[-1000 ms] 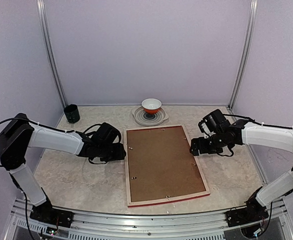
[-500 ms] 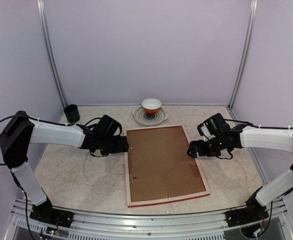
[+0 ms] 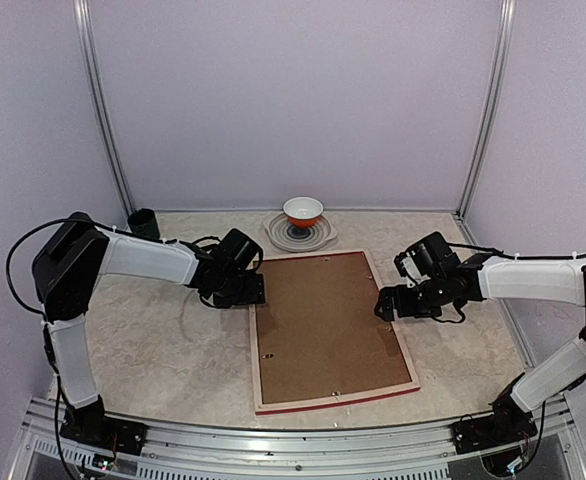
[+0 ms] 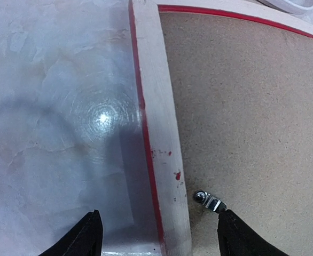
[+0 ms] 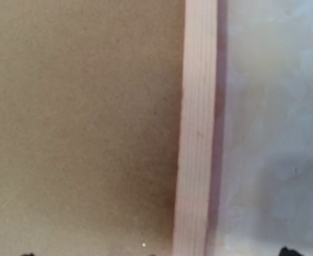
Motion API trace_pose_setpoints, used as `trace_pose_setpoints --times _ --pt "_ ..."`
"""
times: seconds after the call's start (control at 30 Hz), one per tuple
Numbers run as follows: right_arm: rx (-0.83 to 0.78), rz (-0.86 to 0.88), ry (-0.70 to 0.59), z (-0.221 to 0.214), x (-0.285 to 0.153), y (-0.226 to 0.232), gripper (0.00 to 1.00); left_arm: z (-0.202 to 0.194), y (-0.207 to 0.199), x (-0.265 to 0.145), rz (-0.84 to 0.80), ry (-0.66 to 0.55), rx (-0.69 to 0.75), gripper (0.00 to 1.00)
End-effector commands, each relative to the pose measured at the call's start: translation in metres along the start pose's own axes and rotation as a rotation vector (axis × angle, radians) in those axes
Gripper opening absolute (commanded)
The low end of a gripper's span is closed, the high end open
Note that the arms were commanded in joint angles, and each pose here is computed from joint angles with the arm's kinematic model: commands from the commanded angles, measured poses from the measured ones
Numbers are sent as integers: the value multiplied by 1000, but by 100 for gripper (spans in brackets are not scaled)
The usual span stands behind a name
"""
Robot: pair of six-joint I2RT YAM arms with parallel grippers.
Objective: Put the photo into the frame
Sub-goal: Press the fastener onto the backboard.
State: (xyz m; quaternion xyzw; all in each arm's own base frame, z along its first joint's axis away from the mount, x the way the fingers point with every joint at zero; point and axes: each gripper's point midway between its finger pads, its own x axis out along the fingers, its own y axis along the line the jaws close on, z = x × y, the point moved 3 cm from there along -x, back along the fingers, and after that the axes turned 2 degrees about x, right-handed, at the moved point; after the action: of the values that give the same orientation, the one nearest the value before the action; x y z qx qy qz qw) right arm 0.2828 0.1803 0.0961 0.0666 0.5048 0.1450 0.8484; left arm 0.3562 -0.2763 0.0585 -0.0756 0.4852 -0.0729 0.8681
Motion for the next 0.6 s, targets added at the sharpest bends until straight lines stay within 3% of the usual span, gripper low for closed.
trace_pose_setpoints --times 0.0,0.1,0.57 --pt "-8 -6 -17 0 2 -4 99 -1 6 3 53 2 18 71" --pt "-11 -9 -11 -2 3 -5 99 -1 3 4 46 4 17 67" --pt "-15 -19 1 -7 7 -8 99 3 -2 10 22 0 7 70"
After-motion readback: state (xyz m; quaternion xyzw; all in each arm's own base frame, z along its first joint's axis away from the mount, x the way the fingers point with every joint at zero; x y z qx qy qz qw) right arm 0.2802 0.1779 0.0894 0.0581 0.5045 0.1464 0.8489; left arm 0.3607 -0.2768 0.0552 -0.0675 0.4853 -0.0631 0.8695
